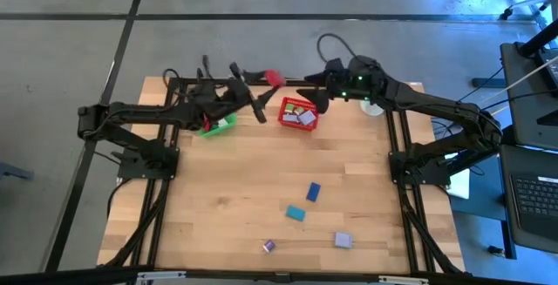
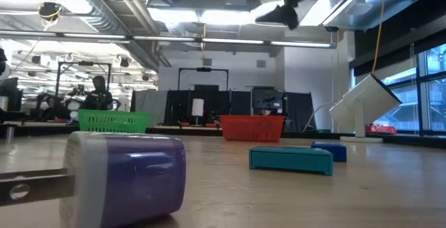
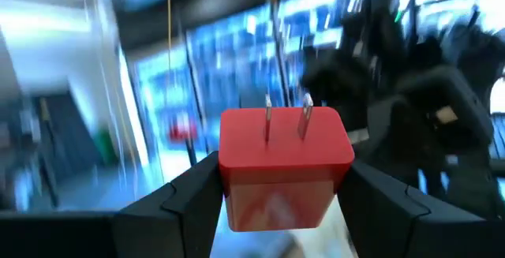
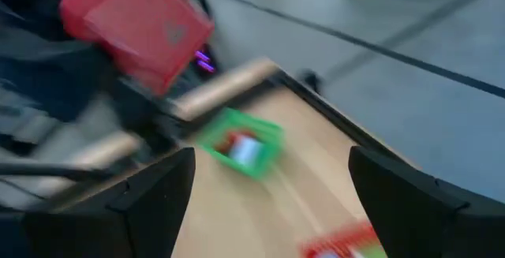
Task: Pick & Place Office items
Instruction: Put the red charger adapter into the red bin, then put the violet charger adapter into the red bin
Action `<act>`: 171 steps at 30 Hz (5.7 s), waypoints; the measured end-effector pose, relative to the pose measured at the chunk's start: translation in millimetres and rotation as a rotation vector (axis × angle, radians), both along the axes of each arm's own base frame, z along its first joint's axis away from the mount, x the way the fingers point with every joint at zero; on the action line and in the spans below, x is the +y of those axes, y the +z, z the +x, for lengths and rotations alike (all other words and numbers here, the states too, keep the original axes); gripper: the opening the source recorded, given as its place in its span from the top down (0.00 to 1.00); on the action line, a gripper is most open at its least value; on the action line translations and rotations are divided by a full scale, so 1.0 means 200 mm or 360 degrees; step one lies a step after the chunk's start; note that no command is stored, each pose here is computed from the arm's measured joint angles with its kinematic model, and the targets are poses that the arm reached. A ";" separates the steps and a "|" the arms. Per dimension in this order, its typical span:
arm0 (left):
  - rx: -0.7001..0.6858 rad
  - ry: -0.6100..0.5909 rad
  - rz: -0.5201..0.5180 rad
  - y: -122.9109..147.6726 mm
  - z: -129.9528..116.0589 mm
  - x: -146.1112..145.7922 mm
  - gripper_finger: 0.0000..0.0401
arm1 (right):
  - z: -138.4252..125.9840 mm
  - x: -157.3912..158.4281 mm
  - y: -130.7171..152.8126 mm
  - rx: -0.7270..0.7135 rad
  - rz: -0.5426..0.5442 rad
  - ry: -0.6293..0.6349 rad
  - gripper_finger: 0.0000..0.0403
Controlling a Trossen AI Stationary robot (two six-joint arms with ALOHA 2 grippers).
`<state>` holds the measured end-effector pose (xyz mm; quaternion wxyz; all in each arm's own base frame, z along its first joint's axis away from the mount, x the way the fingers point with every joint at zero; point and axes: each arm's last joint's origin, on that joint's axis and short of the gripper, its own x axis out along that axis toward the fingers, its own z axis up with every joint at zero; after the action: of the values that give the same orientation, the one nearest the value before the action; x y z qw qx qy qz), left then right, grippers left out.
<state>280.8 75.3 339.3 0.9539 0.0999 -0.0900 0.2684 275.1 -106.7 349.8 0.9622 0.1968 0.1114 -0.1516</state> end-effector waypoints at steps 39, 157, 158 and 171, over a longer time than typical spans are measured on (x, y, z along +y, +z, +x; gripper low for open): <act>-0.0397 -0.0532 0.0808 0.17 0.16 0.11 0.47 | 0.10 -0.10 0.19 -0.1029 0.1247 0.0678 0.17; 0.0734 0.0150 -0.1348 -0.39 0.17 0.35 0.36 | -0.19 -0.13 -0.25 0.0778 0.0408 0.0120 0.44; 0.0761 0.0146 -0.1354 -0.40 0.17 0.33 0.36 | -0.23 -0.10 -0.22 0.0788 0.0386 0.0140 0.44; 0.1214 -0.0615 -0.1397 -0.44 0.27 -0.17 0.36 | -0.50 0.08 -0.02 0.0766 0.0106 0.0073 0.46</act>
<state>335.3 40.6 250.4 0.9025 -0.2313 0.3602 0.0479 174.6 -91.5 345.8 0.9041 0.1841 0.3468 -0.1684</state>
